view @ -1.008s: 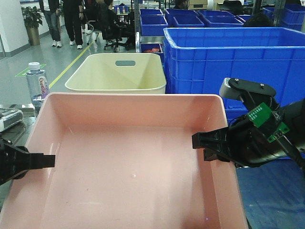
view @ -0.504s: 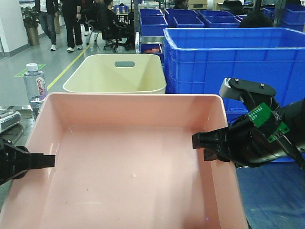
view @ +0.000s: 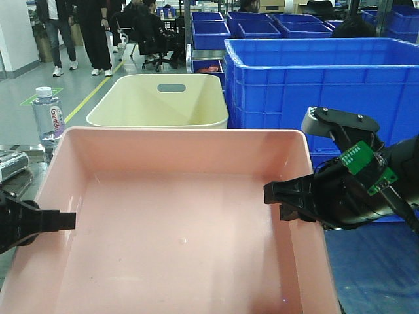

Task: Grab pink bin and stack on right shelf
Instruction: 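Lower the pink bin with both grippers onto the metal table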

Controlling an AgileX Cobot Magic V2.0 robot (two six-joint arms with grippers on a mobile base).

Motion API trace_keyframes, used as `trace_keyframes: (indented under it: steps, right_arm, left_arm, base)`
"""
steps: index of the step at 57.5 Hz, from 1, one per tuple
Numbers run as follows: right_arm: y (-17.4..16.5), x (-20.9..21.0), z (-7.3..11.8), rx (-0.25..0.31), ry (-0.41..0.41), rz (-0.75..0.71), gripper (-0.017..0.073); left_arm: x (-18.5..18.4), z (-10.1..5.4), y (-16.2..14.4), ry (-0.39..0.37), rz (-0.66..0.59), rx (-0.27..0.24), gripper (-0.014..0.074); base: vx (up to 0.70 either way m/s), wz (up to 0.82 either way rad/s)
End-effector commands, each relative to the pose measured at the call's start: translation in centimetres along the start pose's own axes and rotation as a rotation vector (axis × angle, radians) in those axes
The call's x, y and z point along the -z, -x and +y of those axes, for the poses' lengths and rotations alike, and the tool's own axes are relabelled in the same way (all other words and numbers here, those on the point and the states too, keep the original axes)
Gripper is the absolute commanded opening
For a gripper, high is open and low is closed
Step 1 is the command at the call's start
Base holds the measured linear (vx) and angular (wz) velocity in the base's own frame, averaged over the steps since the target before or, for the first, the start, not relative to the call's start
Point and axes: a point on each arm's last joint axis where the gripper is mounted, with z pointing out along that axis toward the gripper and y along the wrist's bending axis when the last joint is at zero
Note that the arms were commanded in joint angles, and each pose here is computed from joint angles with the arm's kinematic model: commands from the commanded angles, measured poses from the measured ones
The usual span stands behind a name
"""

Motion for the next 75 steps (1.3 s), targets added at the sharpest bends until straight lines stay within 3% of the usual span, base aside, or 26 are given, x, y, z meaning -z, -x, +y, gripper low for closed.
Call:
trace_keyframes:
  steps: [1, 11, 23, 28, 38, 45, 50, 62, 75]
  right_arm:
    - [1.5, 1.9, 0.4, -0.012, 0.045, -0.147, -0.0009]
    - [1.5, 1.9, 0.4, -0.012, 0.043, -0.142, -0.0009]
    - [0.7, -0.5, 0.1, -0.035, -0.003, -0.007, -0.0009]
    - [0.5, -1.6, 0.0, -0.013, -0.018, 0.036, -0.0009]
    - [-0.2, -4.7, -0.3, -0.015, -0.054, 0.142, -0.0009]
    - [-0.8, -6.7, -0.6, -0.015, -0.079, 0.211, -0.0008]
    - [-0.9, -7.6, -0.7, -0.013, -0.086, 0.229, -0.0004]
    - [-0.6, -8.5, -0.6, -0.017, -0.072, 0.198, 0.0040]
    - [-0.6, -8.5, -0.6, -0.015, -0.069, 0.195, 0.0229]
  left_arm:
    - [1.7, -1.8, 1.3, -0.090, -0.104, 0.059, -0.0001]
    - [1.7, -1.8, 1.4, -0.089, -0.107, 0.060, -0.0001]
    - [0.0, -0.9, 0.9, -0.069, -0.035, 0.061, -0.0001]
    - [-1.2, -0.5, 0.3, -0.084, 0.047, 0.077, -0.0001]
    - [-3.9, 0.6, -0.6, -0.090, 0.168, 0.119, 0.0001]
    - [-5.6, 1.3, -1.3, -0.091, 0.246, 0.174, 0.0012]
    - [-6.2, 1.6, -1.7, -0.093, 0.279, 0.183, 0.0036]
    - [-7.2, 2.1, -1.9, -0.085, 0.292, 0.173, 0.0176]
    - [-7.2, 2.2, -1.7, -0.077, 0.275, 0.176, 0.0440]
  base:
    - [0.00, 0.00]
    - [0.00, 0.00]
    - [0.00, 0.00]
    - [0.00, 0.00]
    - [0.00, 0.00]
    - [0.00, 0.00]
    - [0.00, 0.00]
    - [0.00, 0.00]
    - [0.00, 0.00]
